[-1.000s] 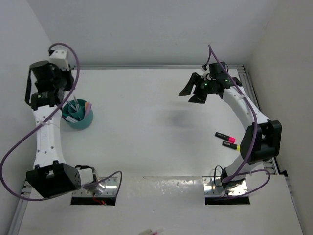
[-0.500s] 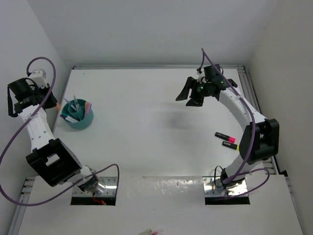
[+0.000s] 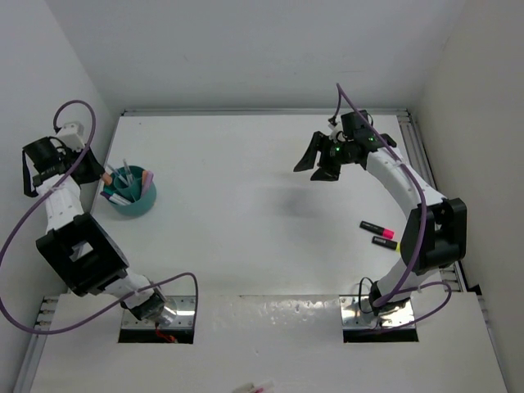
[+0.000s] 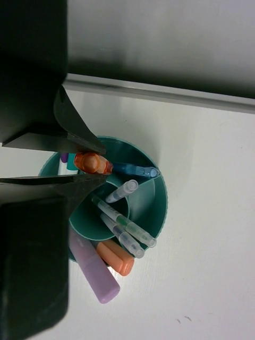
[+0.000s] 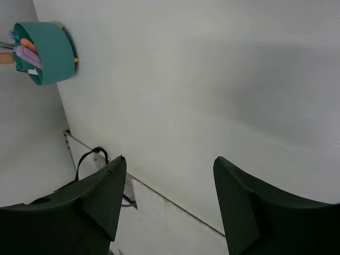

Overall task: Sort the stationery into containers
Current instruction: Place the stationery in the storage box.

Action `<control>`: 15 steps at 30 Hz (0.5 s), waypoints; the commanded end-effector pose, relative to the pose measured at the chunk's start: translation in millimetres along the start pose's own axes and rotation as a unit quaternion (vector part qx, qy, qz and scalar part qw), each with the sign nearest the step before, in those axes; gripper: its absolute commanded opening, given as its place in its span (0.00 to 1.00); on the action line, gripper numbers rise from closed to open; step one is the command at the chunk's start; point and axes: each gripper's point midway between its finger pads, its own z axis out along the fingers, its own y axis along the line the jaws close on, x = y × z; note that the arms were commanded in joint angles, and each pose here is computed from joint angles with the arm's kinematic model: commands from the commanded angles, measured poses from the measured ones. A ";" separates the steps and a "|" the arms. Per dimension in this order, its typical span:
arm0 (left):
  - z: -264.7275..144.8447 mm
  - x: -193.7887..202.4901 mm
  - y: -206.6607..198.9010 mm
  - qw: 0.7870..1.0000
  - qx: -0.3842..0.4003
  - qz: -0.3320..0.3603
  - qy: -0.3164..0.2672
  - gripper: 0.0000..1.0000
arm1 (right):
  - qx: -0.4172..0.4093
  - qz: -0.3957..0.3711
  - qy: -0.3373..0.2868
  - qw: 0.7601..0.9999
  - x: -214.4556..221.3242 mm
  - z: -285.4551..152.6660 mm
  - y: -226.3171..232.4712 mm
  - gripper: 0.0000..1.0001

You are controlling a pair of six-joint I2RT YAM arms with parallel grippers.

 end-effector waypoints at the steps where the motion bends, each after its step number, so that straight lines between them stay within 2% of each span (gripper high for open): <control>1: 8.3 -16.3 -1.6 0.999 0.013 0.015 -0.031 0.01 | -0.019 -0.019 -0.013 1.000 -4.8 -5.5 10.7 0.66; 11: 30.4 -21.0 -3.5 0.998 0.018 0.036 -0.051 0.05 | -0.015 -0.021 -0.012 1.000 -7.2 -1.8 7.7 0.66; 15: 36.2 -21.0 -5.8 0.998 0.026 0.038 -0.048 0.10 | -0.011 -0.031 -0.008 0.999 -7.1 -0.2 4.9 0.66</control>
